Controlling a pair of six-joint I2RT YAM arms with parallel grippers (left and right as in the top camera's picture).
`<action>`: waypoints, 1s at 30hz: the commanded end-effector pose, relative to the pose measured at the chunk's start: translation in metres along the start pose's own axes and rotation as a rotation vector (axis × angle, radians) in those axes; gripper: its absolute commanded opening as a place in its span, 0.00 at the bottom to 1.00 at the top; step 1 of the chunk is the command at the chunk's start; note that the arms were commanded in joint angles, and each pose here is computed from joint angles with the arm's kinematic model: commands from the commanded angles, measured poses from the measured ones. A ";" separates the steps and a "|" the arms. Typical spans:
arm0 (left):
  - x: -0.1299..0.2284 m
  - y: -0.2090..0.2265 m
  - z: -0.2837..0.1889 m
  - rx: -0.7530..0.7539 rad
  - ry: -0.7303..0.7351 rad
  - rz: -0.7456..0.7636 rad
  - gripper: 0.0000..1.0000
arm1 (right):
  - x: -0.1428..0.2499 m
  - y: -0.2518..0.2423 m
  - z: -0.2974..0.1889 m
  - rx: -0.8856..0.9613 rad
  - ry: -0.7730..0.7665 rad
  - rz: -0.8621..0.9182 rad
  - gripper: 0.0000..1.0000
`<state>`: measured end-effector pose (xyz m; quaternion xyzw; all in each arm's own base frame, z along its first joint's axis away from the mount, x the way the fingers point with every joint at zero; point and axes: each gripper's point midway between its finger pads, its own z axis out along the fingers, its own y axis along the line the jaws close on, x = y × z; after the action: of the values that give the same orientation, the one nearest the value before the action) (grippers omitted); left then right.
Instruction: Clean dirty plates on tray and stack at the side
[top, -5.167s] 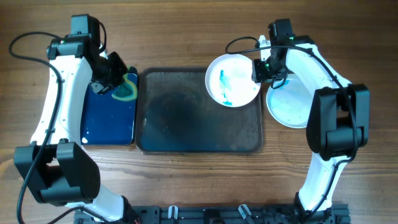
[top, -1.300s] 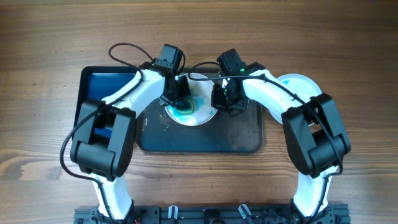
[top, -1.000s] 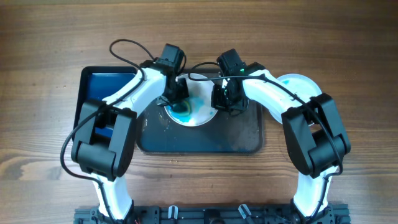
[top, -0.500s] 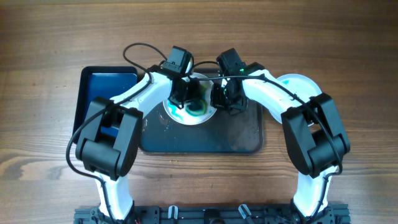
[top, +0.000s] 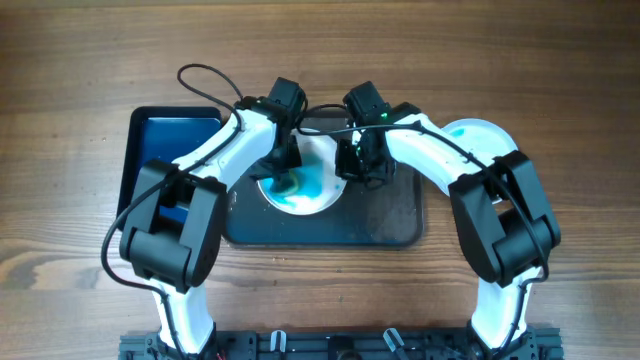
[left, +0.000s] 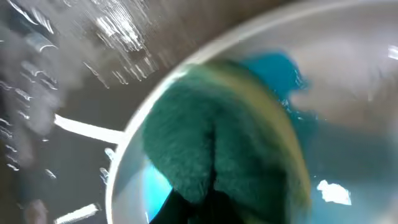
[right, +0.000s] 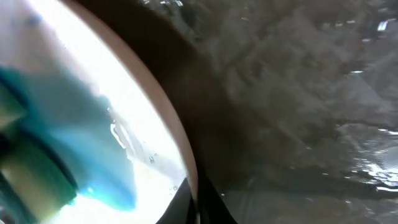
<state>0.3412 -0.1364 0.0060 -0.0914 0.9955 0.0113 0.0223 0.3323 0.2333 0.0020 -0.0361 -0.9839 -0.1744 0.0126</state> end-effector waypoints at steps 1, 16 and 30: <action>0.029 -0.034 -0.025 0.221 0.176 0.082 0.04 | 0.000 -0.010 0.006 0.030 0.006 -0.015 0.04; -0.060 0.068 -0.146 0.362 -0.113 -0.208 0.04 | -0.022 -0.016 -0.057 0.211 -0.230 -0.171 0.04; -0.059 0.066 -0.120 0.339 -0.044 -0.216 0.04 | 0.011 0.008 -0.225 0.987 -0.934 -0.418 0.04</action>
<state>0.3837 -0.0597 0.1341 -0.2048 0.9649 -0.1499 0.0680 0.3199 0.1758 0.1619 0.1116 -0.9101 0.2320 -0.3247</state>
